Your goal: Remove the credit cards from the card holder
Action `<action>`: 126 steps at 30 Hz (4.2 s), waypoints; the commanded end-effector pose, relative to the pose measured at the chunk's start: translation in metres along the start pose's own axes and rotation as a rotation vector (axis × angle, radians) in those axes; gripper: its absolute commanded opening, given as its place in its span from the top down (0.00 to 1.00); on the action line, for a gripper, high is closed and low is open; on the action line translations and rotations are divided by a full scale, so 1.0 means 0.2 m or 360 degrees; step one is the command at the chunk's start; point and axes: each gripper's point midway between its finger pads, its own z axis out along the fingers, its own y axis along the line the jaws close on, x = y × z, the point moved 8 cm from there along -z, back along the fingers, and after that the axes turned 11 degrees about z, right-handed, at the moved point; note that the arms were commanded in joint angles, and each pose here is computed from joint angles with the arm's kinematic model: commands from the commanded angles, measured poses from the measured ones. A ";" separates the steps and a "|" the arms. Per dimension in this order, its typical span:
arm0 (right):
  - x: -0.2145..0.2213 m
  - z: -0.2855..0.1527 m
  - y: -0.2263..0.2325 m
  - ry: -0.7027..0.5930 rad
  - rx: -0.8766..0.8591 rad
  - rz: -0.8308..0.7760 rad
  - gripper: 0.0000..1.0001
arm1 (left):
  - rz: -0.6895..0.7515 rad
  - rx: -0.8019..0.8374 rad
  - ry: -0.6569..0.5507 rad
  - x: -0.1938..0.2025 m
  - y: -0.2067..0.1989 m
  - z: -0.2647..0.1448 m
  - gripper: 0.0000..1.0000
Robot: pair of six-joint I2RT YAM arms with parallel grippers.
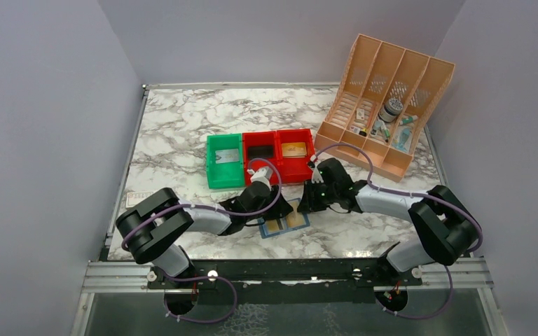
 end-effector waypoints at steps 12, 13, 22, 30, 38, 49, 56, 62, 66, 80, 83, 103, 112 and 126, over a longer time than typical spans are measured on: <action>0.13 0.05 -0.14 0.0107 0.0198 0.0068 0.82 | -0.0145 -0.0152 0.0224 0.24 0.18 -0.06 0.54; 0.13 0.06 -0.14 0.0107 0.0197 0.0068 0.82 | -0.0156 -0.0154 0.0230 0.24 0.17 -0.07 0.54; 0.12 0.06 -0.14 0.0108 0.0202 0.0059 0.82 | -0.0076 -0.0276 0.0341 0.26 0.15 -0.06 0.58; 0.12 0.06 -0.14 0.0109 0.0207 0.0061 0.82 | 0.0044 -0.0381 0.0329 0.24 0.06 -0.08 0.60; 0.11 0.07 -0.14 0.0110 0.0203 0.0052 0.82 | 0.0011 -0.0353 0.0369 0.28 0.04 -0.09 0.59; 0.11 0.07 -0.14 0.0113 0.0196 0.0055 0.82 | 0.0027 -0.0484 0.0381 0.32 0.06 -0.03 0.59; 0.13 0.07 -0.14 0.0159 0.0175 0.0048 0.82 | -0.0142 -0.0352 0.0240 0.34 0.07 -0.03 0.59; 0.14 0.07 -0.13 0.0185 0.0152 0.0038 0.82 | -0.0234 -0.0267 0.0105 0.30 0.04 -0.05 0.60; 0.15 0.08 -0.13 0.0208 0.0129 0.0035 0.83 | -0.0284 -0.0189 0.0042 0.28 0.02 -0.06 0.61; 0.18 0.09 -0.13 0.0243 0.0039 0.0046 0.83 | -0.0337 -0.0036 -0.0122 0.21 -0.05 -0.10 0.68; 0.18 0.08 -0.13 0.0240 0.0041 0.0050 0.83 | -0.0367 -0.0035 -0.0158 0.20 -0.05 -0.11 0.71; 0.31 -0.02 -0.13 0.0245 -0.0048 0.0133 0.85 | -0.0156 -0.0150 -0.0217 0.14 -0.02 -0.21 0.67; 0.33 -0.13 -0.03 0.0147 -0.0147 0.0098 0.83 | 0.0015 -0.0154 -0.0130 0.09 -0.05 -0.37 0.54; 0.31 -0.14 0.04 0.0201 -0.0210 0.0009 0.79 | -0.0023 0.0078 0.0094 0.22 -0.15 -0.31 0.53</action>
